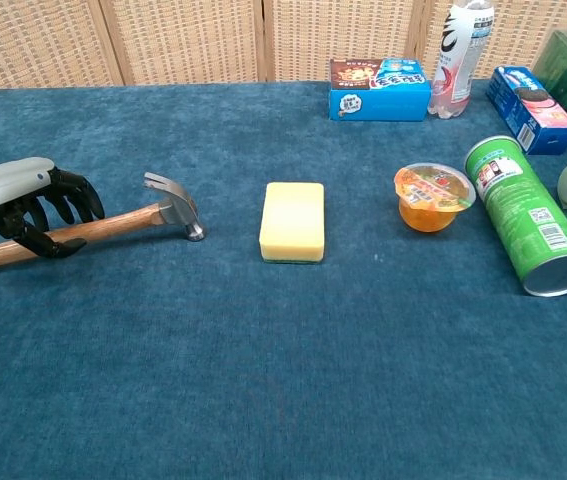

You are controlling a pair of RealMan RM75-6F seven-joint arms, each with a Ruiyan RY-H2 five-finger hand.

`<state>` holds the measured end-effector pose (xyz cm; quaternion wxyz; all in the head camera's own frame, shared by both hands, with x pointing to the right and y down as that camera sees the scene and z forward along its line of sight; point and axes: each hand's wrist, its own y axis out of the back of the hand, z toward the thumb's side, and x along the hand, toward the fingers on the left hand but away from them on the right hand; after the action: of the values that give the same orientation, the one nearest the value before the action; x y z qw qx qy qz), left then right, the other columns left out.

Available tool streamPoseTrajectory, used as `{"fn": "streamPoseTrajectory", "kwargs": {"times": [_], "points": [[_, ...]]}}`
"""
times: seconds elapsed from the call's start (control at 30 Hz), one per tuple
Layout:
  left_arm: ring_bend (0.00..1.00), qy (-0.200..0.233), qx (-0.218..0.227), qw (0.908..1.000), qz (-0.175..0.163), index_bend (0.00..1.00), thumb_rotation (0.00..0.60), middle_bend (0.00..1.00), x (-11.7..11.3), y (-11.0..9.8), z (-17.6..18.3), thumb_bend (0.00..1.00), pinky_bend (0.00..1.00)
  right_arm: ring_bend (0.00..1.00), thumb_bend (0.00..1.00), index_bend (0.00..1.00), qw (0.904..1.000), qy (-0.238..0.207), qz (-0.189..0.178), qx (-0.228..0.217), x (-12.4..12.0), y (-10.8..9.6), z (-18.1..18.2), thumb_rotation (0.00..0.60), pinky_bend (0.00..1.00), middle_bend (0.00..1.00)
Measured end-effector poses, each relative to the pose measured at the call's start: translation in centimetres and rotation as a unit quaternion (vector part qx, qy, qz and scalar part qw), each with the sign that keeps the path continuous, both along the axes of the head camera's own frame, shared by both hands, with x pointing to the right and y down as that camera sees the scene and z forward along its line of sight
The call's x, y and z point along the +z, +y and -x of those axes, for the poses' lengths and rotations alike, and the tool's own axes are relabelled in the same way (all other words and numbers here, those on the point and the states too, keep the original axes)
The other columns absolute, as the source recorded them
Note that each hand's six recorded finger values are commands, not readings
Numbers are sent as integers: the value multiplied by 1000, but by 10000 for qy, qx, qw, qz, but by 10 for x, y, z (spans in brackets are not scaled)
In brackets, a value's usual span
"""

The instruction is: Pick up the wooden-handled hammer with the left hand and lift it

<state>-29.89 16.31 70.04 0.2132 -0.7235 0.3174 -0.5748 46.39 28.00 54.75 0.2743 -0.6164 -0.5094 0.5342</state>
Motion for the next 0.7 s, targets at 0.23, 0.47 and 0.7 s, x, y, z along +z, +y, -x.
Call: {"fn": "streamPoseTrajectory", "kwargs": {"times": [0.23,0.47,0.7], "points": [[302,-79,73,9999,44,325,600,342,1,-1,2,469,387,521,288,540,10000,70,16,55,-4,3,-4,600,446,580],[302,-118,165,9997,106,325,600,342,4,0,1,474,387,521,287,540,9999,96,-13,136,-8,7,-7,600,447,581],[335,-178,152,9996,131,325,600,371,9,-1,0,545,422,521,287,540,9997,69,7,213,-9,9,-8,600,449,580]]}}
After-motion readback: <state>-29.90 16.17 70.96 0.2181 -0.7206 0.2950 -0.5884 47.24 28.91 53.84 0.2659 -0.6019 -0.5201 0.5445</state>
